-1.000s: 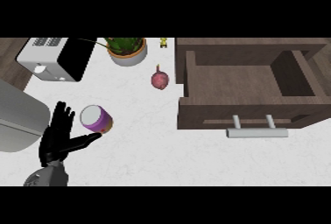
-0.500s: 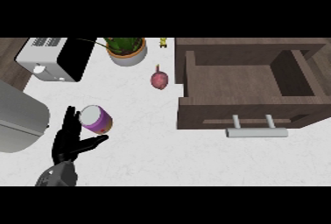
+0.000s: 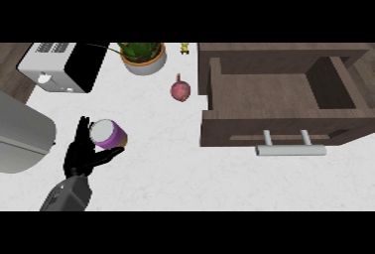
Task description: Pick up the can, place it into the drawer and close the drawer
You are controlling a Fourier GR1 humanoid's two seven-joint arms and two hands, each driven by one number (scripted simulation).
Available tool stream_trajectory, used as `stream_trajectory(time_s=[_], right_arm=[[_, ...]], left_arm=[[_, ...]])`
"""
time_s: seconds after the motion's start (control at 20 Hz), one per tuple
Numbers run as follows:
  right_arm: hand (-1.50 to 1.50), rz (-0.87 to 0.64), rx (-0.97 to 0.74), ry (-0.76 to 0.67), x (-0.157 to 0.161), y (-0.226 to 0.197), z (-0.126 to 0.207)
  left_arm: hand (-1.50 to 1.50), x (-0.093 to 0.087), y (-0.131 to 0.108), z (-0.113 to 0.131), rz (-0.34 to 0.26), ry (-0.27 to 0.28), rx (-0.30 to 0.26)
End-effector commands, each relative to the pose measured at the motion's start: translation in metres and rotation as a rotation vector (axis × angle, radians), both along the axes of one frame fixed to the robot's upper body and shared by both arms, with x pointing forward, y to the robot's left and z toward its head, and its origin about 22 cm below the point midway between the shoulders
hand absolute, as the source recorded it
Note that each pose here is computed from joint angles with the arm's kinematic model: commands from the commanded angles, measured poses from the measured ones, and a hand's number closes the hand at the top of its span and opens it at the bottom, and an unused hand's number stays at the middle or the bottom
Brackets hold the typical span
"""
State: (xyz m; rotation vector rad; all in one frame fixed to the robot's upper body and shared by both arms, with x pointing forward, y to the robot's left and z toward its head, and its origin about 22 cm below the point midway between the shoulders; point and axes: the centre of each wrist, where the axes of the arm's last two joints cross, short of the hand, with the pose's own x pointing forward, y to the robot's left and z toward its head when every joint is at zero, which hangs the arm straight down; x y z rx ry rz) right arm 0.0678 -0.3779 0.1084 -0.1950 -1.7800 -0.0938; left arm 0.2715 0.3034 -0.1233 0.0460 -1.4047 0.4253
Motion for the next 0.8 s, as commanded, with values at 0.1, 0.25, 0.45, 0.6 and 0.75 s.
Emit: stream_trajectory(time_s=[0.1, 0.25, 0.45, 0.6, 0.75], right_arm=[[-1.50, 0.002, 0.024, 0.003, 0.005, 0.002, 0.004], [-1.50, 0.020, 0.030, 0.013, -0.005, 0.008, -0.002], [-1.50, 0.020, 0.034, 0.008, -0.003, -0.009, 0.007], [-1.50, 0.008, 0.015, 0.006, -0.005, -0.002, 0.006], [-1.50, 0.003, 0.024, 0.002, -0.008, -0.003, 0.016]], left_arm=[[1.50, 0.022, -0.019, 0.005, -0.022, -0.028, -0.076], [1.50, 0.040, -0.013, 0.016, -0.091, -0.036, -0.128], [1.50, 0.045, -0.011, 0.025, -0.130, -0.116, -0.102], [1.50, 0.044, -0.040, 0.014, -0.177, -0.143, -0.113], [1.50, 0.032, -0.035, 0.014, -0.209, -0.193, -0.120]])
